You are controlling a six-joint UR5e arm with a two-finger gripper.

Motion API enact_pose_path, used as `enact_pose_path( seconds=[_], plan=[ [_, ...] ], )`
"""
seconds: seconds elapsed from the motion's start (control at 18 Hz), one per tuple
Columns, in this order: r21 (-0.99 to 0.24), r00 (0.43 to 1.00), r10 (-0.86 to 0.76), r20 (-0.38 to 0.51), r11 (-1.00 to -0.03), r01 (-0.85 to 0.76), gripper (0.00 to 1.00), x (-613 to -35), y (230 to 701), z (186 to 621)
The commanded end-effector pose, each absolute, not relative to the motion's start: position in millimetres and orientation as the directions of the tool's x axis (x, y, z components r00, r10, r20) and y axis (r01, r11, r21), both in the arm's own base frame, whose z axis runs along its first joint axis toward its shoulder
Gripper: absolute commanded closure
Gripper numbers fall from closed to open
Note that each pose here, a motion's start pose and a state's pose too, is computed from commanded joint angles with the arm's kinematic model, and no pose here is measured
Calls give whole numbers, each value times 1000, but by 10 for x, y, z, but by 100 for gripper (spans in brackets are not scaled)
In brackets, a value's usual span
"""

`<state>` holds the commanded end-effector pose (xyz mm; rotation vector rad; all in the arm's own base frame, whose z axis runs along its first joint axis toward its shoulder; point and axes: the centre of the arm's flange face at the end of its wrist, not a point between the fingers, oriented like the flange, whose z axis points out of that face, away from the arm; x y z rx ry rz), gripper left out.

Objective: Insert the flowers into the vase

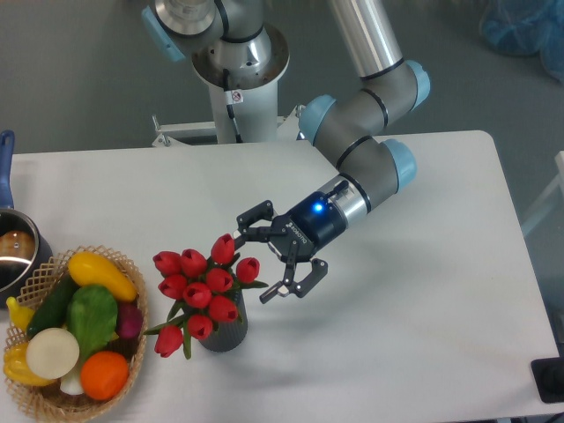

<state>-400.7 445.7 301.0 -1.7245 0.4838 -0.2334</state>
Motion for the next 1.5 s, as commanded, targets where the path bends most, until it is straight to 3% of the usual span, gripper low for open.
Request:
enact_pose_path(
  seconds=[0.11, 0.44, 0.89, 1.17, 1.33, 1.5],
  plan=[
    [-957, 911, -407, -74, -229, -180, 0, -4100, 4340, 3149],
    [-937, 952, -299, -68, -309, -164, 0, -4391, 3909, 3455],
    [-844, 980, -149, -135, -501, -193, 0, -4616, 3346, 3941],
    [-592, 968, -67, -241, -780, -202, 0, -4805, 3016, 4199],
    [-502, 960, -27, -280, -848, -170, 0, -4854, 2715, 4387],
    [-319, 938, 0, -347, -941, -118, 0, -4859, 2322, 4551]
  ],
)
